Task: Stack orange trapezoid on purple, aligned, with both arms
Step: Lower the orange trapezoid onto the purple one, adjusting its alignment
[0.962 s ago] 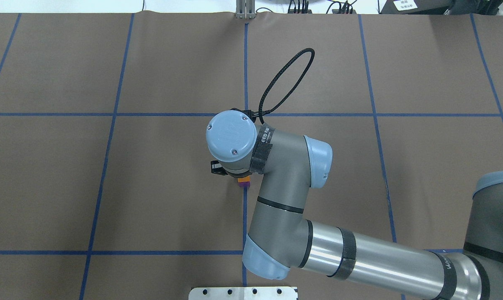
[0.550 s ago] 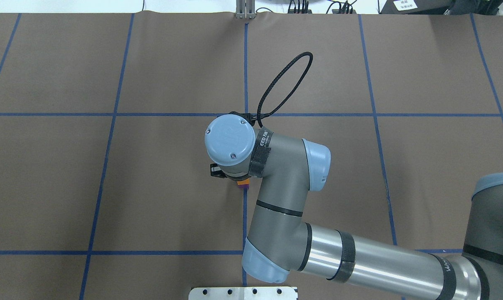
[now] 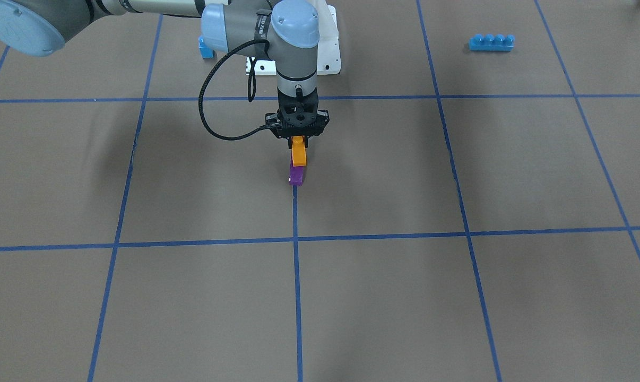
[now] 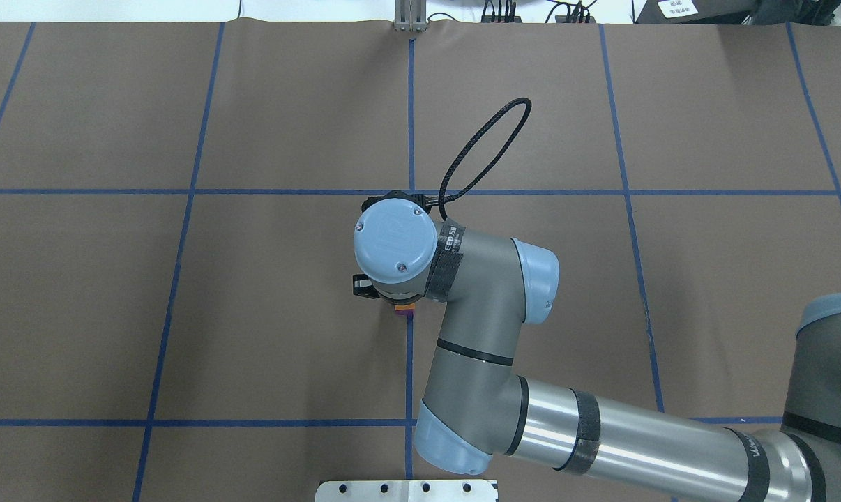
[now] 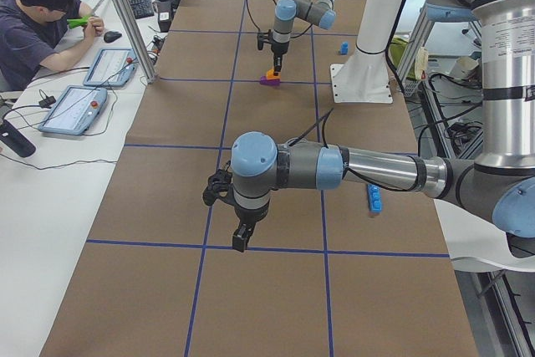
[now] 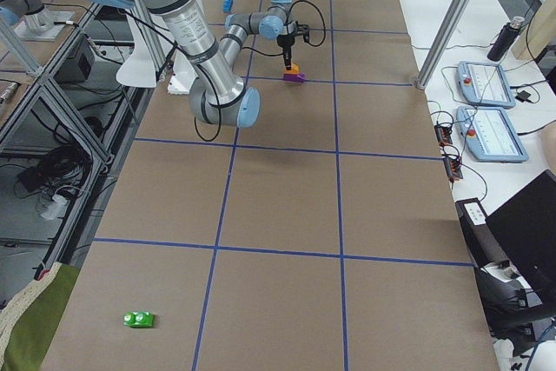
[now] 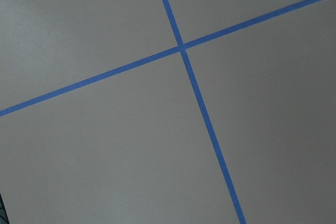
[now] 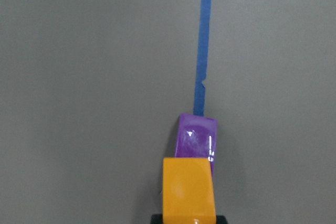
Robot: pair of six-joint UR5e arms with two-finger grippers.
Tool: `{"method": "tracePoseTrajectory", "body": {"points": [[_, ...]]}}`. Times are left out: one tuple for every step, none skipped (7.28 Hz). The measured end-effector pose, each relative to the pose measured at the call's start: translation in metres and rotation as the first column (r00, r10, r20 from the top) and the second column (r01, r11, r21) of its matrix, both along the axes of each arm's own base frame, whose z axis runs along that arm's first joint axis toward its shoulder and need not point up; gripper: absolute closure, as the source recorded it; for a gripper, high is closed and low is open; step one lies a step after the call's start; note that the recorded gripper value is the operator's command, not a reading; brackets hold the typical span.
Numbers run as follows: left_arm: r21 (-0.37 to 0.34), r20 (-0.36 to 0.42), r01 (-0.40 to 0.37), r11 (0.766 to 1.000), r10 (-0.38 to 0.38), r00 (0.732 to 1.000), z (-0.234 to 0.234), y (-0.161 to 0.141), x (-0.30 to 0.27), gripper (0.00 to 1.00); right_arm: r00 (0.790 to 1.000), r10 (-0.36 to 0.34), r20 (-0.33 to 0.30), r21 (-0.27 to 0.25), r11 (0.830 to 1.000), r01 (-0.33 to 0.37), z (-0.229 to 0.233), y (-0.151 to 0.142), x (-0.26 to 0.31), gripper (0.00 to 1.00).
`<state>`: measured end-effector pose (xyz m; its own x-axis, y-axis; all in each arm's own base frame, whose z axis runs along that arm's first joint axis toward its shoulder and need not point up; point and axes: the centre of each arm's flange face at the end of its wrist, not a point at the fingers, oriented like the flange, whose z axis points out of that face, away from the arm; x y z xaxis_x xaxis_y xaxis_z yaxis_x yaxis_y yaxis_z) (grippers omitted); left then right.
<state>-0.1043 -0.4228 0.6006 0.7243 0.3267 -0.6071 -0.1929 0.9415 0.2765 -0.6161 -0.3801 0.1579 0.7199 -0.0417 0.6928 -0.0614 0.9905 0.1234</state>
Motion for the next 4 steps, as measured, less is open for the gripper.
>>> {"method": "tracePoseTrajectory", "body": {"points": [[0.0,0.0,0.0,1.0,0.0,1.0,-0.0002,0.0,0.0,0.0,1.0,0.016,0.006,-0.014,1.0,-0.016,0.0004,0.0001,0.0001,1.0],[0.0,0.0,0.001,1.0,-0.001,1.0,-0.0004,-0.0003,0.0,0.0,0.999,0.031,0.01,-0.028,0.999,-0.031,0.0002,0.0002,0.0004,1.0],[0.0,0.0,0.001,1.0,-0.001,1.0,-0.0006,-0.0005,0.0,0.0,0.999,0.043,0.011,-0.04,0.998,-0.042,0.0004,0.0003,0.0005,1.0],[0.001,0.0,0.001,1.0,-0.001,1.0,-0.0007,-0.0006,0.0001,0.0,0.999,0.053,0.011,-0.051,0.997,-0.053,0.0003,0.0004,0.0008,1.0]]}}
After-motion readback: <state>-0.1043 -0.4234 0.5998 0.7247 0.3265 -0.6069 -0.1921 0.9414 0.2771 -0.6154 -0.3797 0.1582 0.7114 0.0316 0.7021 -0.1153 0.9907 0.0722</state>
